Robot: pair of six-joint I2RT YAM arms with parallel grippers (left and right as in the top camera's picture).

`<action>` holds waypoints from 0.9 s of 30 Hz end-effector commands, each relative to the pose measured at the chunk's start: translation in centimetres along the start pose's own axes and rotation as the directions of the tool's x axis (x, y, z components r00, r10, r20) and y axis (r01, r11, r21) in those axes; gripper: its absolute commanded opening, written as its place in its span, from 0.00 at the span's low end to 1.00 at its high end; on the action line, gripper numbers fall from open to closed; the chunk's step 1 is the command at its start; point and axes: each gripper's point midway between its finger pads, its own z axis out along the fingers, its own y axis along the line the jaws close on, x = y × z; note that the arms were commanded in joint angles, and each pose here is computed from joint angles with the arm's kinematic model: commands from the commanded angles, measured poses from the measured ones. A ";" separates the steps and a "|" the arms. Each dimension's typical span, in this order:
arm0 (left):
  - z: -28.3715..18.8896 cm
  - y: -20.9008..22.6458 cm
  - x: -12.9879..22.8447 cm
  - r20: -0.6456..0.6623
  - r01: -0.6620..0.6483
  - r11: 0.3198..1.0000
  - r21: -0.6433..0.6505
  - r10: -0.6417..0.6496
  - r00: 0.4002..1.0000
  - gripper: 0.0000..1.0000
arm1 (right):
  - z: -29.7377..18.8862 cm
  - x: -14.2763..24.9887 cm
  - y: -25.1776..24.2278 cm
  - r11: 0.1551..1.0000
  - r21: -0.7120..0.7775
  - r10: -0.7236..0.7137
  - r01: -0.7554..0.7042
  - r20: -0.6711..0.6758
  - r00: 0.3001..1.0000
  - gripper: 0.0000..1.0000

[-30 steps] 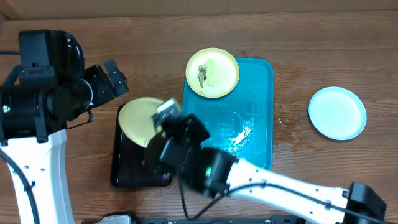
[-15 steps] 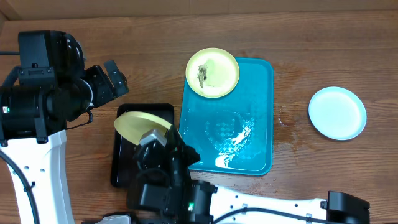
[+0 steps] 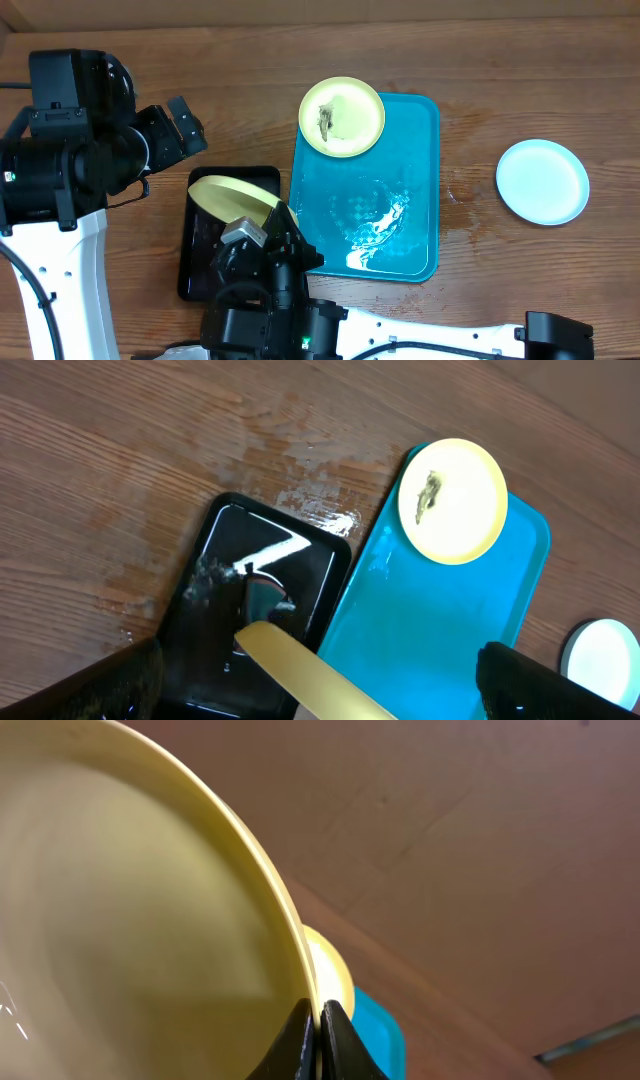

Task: Clean dirty plates on tray and stack at the side
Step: 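Lift the yellow plate with the right gripper and tilt it over the black tray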

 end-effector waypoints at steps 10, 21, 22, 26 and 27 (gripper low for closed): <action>-0.8 -0.3 -0.3 0.022 -0.012 1.000 0.018 0.011 1.000 1.00 | -0.8 -1.4 -0.3 1.000 0.024 -0.012 0.012 0.034 0.999 0.04; -0.8 -0.3 -0.3 0.021 -0.012 1.000 0.018 0.011 1.000 1.00 | -0.8 -1.4 -0.3 0.999 0.025 -0.023 0.022 0.034 0.999 0.04; -0.8 -0.3 -0.3 0.021 -0.012 1.000 0.018 0.011 1.000 1.00 | -0.8 -1.4 -0.3 0.999 0.025 -0.023 0.022 0.034 0.999 0.04; -0.8 -0.3 -0.3 0.021 -0.012 1.000 0.018 0.011 1.000 1.00 | -0.8 -1.4 -0.3 0.999 0.025 -0.024 0.023 0.034 0.999 0.04; -0.8 -0.3 -0.3 0.022 -0.012 1.000 0.018 0.011 1.000 1.00 | -0.8 -1.4 -0.3 0.999 0.024 -0.023 0.022 0.034 0.999 0.04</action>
